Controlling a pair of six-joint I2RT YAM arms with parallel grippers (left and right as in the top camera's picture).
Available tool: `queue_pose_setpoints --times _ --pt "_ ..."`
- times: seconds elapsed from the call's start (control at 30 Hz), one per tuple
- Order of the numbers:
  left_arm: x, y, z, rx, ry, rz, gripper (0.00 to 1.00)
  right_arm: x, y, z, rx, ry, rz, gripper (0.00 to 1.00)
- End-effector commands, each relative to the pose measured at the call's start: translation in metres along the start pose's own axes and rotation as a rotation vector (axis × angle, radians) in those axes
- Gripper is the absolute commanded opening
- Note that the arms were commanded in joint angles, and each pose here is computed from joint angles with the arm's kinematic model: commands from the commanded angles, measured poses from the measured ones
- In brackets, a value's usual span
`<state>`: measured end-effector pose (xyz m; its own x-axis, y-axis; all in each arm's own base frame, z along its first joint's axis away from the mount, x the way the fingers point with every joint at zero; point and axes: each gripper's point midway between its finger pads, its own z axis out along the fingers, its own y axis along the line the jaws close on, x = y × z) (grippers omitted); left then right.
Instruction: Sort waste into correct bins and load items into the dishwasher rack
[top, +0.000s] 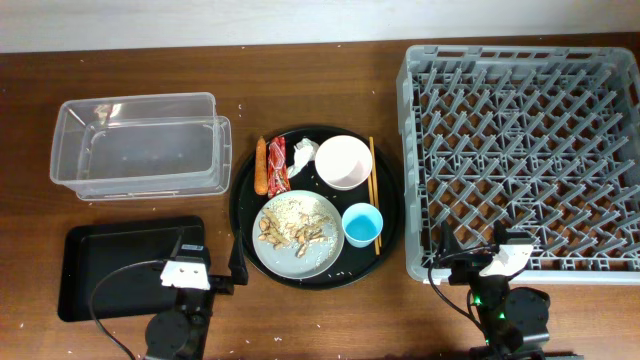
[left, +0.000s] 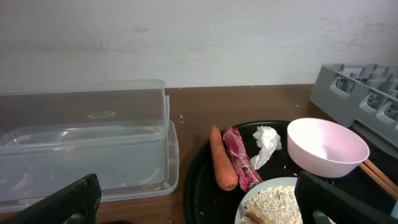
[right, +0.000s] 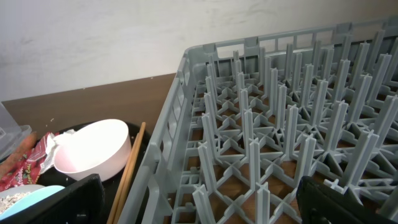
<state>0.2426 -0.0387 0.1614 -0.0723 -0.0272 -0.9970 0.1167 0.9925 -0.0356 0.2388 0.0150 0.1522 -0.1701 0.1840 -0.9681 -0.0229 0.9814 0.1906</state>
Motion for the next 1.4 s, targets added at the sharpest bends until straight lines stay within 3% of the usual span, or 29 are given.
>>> queue_pose_setpoints --times 0.0,0.93,1.0,1.07,1.17,1.23,1.37 --pt "0.001 0.0 0.0 0.004 -0.004 0.014 0.99 0.002 -0.001 0.0 0.005 0.001 -0.003 0.98" --pt "0.0 -0.006 0.0 0.039 -0.011 0.013 0.99 -0.008 0.008 0.0 -0.048 -0.037 -0.002 0.98" --pt "-0.012 -0.007 0.0 0.044 -0.058 0.008 0.99 -0.021 0.027 -0.004 -0.149 -0.076 -0.008 0.98" --pt "-0.045 -0.013 -0.005 0.078 -0.186 -0.002 0.99 -0.05 0.035 -0.015 -0.177 -0.135 -0.012 0.98" --pt "-0.082 -0.014 -0.013 0.083 -0.243 -0.006 0.99 -0.096 0.045 -0.031 -0.187 -0.175 -0.014 0.98" --pt "-0.099 -0.015 -0.013 0.08 -0.185 -0.001 0.99 -0.114 0.048 -0.028 -0.168 -0.072 -0.009 0.98" --pt "-0.139 -0.025 0.006 0.103 0.152 0.026 0.99 -0.141 0.055 0.013 -0.092 0.307 0.011 0.98"
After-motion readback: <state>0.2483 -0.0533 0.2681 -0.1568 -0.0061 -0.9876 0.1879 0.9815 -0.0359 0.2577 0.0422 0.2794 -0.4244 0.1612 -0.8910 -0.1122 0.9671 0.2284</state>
